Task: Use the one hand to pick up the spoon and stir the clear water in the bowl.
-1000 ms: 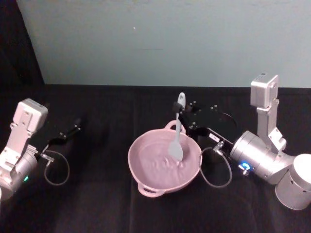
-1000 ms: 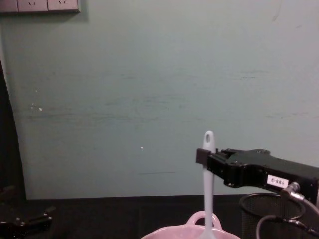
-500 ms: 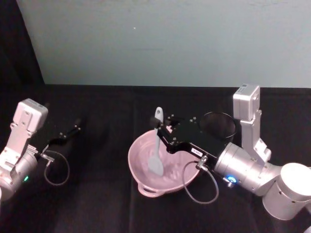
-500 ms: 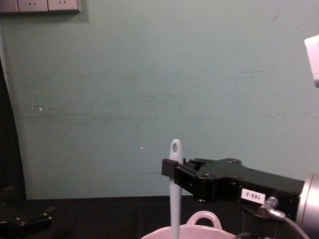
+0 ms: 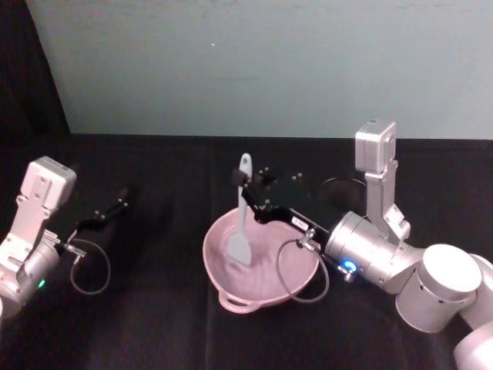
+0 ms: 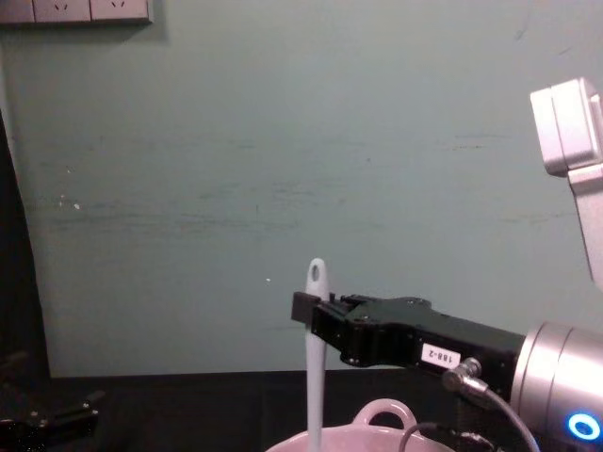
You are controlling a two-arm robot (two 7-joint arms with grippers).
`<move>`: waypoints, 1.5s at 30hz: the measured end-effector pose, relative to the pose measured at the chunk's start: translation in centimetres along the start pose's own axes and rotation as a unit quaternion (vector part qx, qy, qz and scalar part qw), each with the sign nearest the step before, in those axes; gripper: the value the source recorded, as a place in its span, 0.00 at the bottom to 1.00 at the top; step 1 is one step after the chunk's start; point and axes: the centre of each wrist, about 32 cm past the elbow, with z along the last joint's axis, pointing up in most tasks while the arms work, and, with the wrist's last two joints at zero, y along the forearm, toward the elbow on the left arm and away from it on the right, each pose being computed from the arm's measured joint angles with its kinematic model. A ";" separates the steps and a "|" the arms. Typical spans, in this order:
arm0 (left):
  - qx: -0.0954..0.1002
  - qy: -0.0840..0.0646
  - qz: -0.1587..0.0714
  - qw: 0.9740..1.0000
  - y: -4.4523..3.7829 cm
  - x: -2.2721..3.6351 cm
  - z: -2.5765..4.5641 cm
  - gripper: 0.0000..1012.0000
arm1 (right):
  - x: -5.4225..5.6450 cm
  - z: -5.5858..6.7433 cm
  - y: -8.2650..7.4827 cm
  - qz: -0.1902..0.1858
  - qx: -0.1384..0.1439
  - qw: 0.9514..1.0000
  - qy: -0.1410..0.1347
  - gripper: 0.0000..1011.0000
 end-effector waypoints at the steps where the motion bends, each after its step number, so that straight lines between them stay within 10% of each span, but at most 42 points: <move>1: 0.000 0.000 0.000 1.000 0.00 0.00 0.00 0.99 | 0.0 0.0 0.0 0.000 0.000 1.000 0.000 0.11; 11: 0.000 0.000 0.000 1.000 0.00 0.00 0.00 0.99 | 2.6 0.2 -0.9 -0.054 0.000 0.999 -0.009 0.11; 22: 0.000 0.000 0.000 1.000 0.00 0.00 0.00 0.99 | 3.1 1.0 -2.8 -0.060 -0.003 0.998 -0.027 0.11; 45: 0.000 0.000 0.000 1.000 0.00 0.00 0.00 0.99 | -1.4 0.7 -1.8 0.038 -0.017 0.999 -0.030 0.11</move>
